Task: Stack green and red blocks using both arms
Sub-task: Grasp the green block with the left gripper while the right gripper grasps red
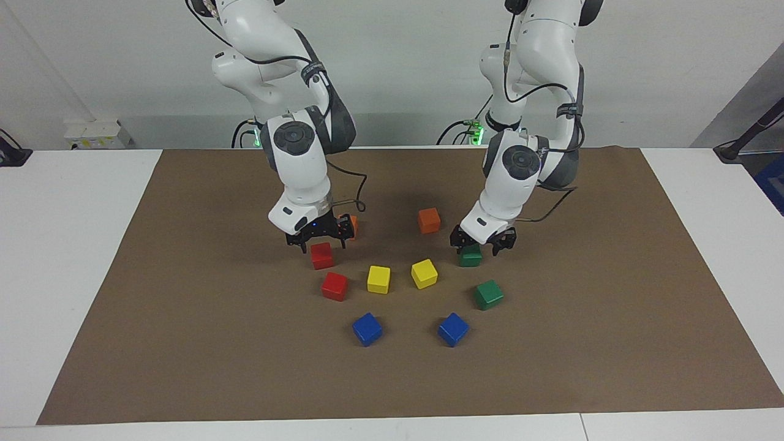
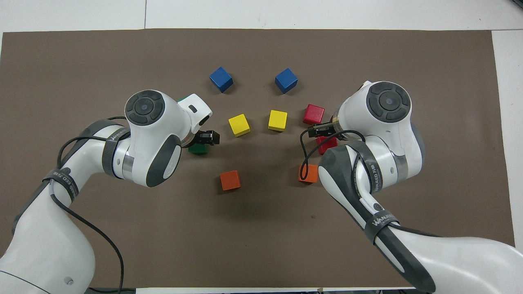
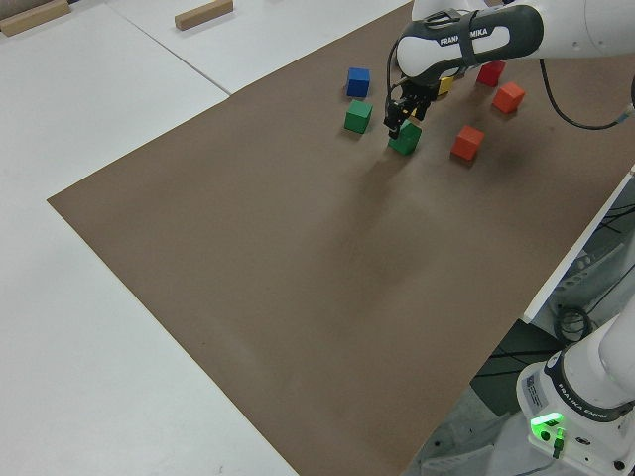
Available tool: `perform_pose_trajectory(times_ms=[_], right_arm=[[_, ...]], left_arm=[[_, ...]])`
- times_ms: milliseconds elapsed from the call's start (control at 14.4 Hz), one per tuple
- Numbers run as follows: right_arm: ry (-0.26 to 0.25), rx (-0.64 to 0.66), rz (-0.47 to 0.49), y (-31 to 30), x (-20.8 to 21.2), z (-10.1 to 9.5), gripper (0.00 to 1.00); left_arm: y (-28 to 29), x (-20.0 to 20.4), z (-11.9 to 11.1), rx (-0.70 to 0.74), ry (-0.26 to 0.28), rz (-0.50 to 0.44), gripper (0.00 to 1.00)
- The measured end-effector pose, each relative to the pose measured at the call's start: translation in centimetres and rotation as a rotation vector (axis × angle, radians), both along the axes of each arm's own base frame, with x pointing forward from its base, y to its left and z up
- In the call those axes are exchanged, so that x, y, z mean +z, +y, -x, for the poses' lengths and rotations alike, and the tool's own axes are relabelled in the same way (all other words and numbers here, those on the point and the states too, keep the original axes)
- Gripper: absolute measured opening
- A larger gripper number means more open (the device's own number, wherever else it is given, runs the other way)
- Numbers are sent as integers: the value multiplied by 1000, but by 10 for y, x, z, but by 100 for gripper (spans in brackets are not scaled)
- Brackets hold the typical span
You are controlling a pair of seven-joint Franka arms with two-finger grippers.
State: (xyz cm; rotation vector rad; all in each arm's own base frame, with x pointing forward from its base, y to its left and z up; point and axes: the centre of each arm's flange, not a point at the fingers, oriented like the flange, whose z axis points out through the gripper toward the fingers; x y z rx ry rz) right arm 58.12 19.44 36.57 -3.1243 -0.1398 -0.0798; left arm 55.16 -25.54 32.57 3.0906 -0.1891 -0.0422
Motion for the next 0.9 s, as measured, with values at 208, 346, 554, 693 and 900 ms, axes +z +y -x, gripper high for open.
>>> perform_pose_trajectory(times_ms=[208, 346, 554, 693, 900], right_arm=[[-22, 6, -6, -8, -11, 1, 100], [-21, 7, -5, -8, -14, 3, 100], [-20, 10, -6, -6, -15, 4, 100], [-20, 15, -6, -4, -15, 5, 100], [-15, 17, -5, -3, -17, 7, 100]], left_arm=[[2, -9, 4, 2, 0, -1, 100], [3, -13, 6, 2, -7, 2, 100], [3, -17, 5, 3, -20, 8, 100], [1, -21, 5, 2, -31, 14, 100], [-4, -30, 5, -10, -40, 13, 100]])
